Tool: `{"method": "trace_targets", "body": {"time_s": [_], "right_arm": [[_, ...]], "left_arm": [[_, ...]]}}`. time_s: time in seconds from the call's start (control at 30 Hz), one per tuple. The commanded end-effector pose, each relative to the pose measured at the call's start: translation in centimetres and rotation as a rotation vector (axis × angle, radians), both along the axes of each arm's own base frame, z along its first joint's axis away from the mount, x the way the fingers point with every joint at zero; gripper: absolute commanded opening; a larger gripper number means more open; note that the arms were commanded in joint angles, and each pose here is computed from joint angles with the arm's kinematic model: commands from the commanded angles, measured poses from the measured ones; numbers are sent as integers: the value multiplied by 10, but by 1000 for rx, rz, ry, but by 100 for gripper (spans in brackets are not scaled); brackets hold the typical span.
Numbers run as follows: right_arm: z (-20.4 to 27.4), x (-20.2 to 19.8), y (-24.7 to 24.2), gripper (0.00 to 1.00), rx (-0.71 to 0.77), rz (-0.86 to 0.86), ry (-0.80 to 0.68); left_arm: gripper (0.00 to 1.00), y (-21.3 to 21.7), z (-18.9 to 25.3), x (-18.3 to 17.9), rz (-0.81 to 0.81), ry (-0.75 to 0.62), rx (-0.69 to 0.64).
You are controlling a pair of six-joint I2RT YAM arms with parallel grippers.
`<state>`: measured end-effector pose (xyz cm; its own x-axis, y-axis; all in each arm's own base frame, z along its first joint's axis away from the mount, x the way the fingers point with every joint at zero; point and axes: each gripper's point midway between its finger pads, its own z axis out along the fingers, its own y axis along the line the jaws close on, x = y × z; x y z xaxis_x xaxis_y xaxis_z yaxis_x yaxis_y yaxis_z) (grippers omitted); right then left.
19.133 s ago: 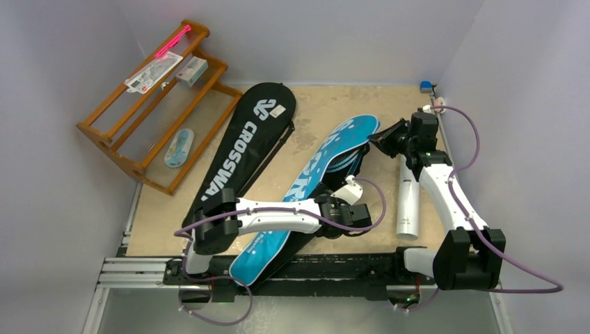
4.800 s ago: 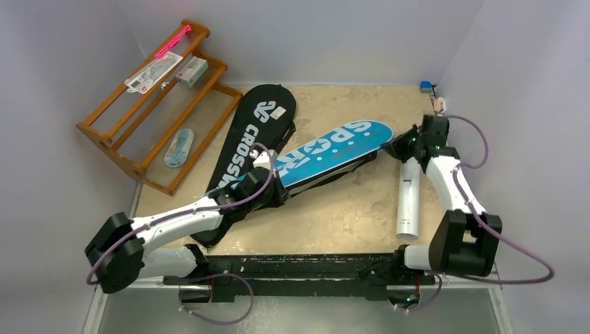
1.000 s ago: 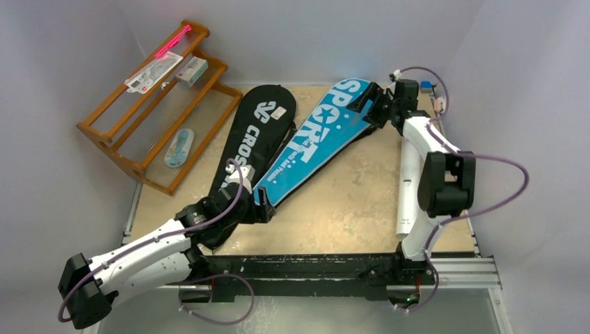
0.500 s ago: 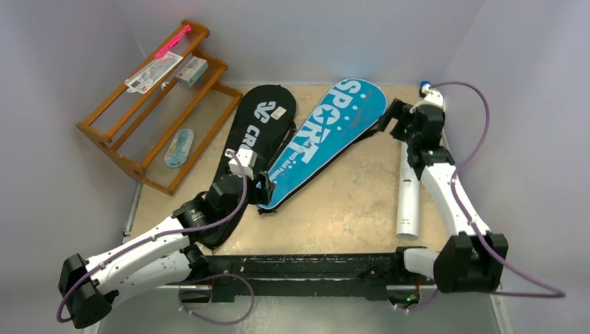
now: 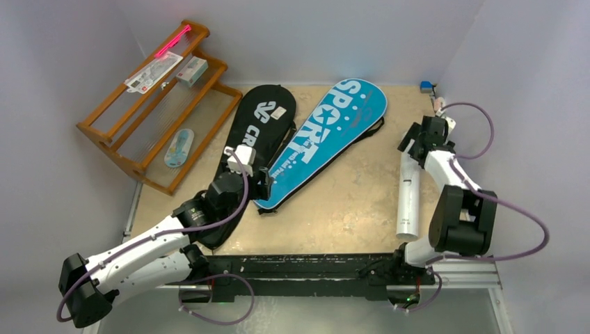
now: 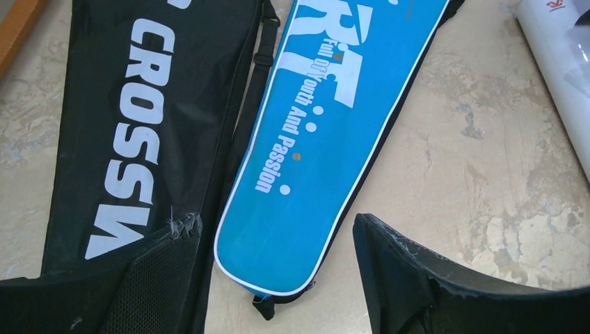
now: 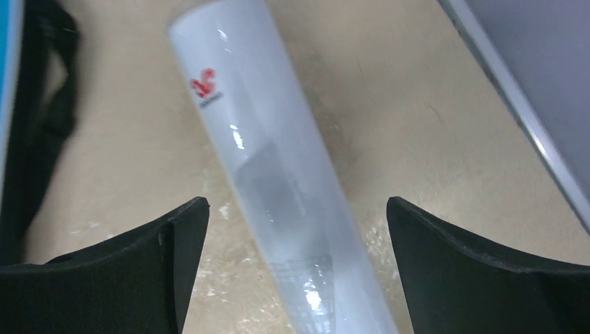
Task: Pack up the badminton gear
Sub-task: Adjust the shuttle tube at the center of the board.
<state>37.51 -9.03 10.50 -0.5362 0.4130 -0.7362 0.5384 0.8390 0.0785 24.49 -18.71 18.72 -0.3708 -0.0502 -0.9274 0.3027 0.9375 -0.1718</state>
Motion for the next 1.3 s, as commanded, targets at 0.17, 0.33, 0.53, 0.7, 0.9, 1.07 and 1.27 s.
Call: {"method": "trace_targets", "body": {"time_s": [0.17,0.33,0.53,0.7,0.9,1.07,1.27], "right_arm": [[-41,7,10,97,161,-60,193],[-27,8,100,91,323,217,122],[47,-14,230,99,436,604,-28],[88,-25,184,99,257,460,-202],[87,-28,137,99,-63,440,-402],[84,-31,142,99,-182,561,-599],[64,-10,129,99,-270,503,-631]], "left_arm": [[78,10,20,0,44,-55,-72],[78,13,19,-2,51,-58,-81],[79,21,23,1,87,-72,-68],[79,37,27,6,174,-122,-66],[88,58,33,21,244,-305,42],[97,77,37,29,289,-451,168],[100,129,26,58,469,-422,160]]}}
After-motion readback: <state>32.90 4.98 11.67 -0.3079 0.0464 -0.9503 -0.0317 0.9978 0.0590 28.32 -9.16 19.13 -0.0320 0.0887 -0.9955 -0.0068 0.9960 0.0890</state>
